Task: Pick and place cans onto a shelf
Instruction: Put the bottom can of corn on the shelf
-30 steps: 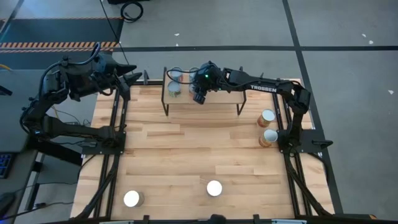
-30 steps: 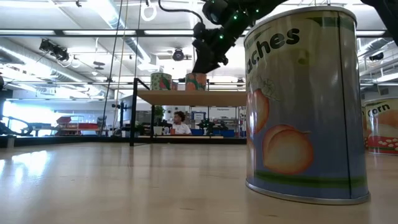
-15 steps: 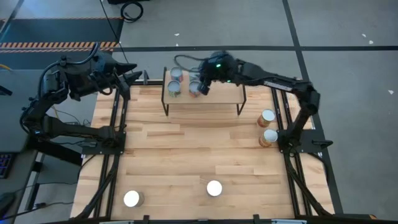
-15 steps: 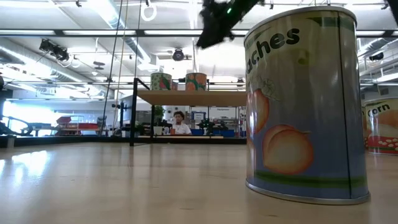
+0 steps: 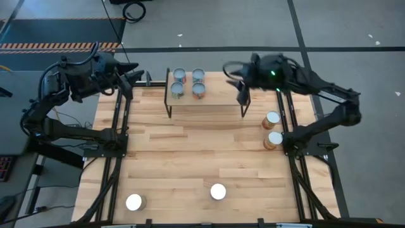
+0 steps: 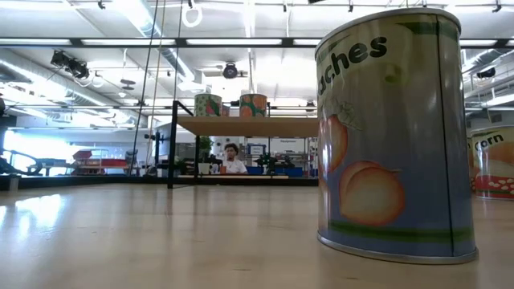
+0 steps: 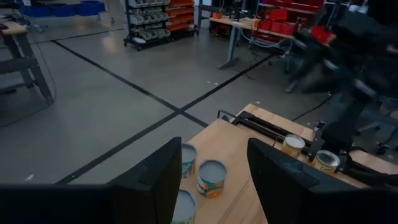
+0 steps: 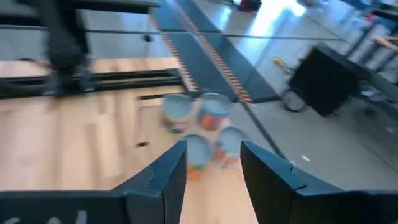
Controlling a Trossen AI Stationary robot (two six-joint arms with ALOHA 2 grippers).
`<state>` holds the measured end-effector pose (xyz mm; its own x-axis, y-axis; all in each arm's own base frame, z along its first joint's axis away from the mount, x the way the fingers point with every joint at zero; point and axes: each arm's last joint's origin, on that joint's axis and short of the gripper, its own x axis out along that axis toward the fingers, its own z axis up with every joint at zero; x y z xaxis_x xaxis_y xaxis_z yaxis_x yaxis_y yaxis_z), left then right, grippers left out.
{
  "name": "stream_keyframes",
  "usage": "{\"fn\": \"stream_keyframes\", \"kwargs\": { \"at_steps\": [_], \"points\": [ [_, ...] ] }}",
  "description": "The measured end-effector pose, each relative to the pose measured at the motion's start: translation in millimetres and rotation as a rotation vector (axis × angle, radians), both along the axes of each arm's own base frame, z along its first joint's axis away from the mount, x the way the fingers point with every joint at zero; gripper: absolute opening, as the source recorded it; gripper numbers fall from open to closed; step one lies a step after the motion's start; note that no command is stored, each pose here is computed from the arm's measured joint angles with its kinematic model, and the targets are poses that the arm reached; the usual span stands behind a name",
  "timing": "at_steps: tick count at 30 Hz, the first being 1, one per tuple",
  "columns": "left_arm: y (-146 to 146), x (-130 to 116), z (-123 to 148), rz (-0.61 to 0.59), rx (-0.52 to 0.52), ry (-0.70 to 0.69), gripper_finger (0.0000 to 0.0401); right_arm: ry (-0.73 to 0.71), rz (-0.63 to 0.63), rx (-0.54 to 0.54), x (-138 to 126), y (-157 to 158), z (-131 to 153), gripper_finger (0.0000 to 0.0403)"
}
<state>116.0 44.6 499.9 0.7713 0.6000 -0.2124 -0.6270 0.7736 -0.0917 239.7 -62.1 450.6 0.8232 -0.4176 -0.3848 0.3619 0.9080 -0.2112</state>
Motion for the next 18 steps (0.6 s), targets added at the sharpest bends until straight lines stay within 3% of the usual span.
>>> {"fn": "stream_keyframes", "kwargs": {
  "at_steps": [3,11,18],
  "points": [
    [-1,1,0,-0.029,-0.063,-0.042,0.0188,0.003,0.083,0.013,-14,22,-5,0.0158],
    [-10,18,-5,-0.342,-0.156,-0.017,0.0188,0.114,0.206,0.124,-36,76,-28,0.0158],
    [-22,32,-9,-0.486,-0.153,0.030,0.0188,0.258,0.144,0.280,-51,123,-49,0.0158]
  ]
}}
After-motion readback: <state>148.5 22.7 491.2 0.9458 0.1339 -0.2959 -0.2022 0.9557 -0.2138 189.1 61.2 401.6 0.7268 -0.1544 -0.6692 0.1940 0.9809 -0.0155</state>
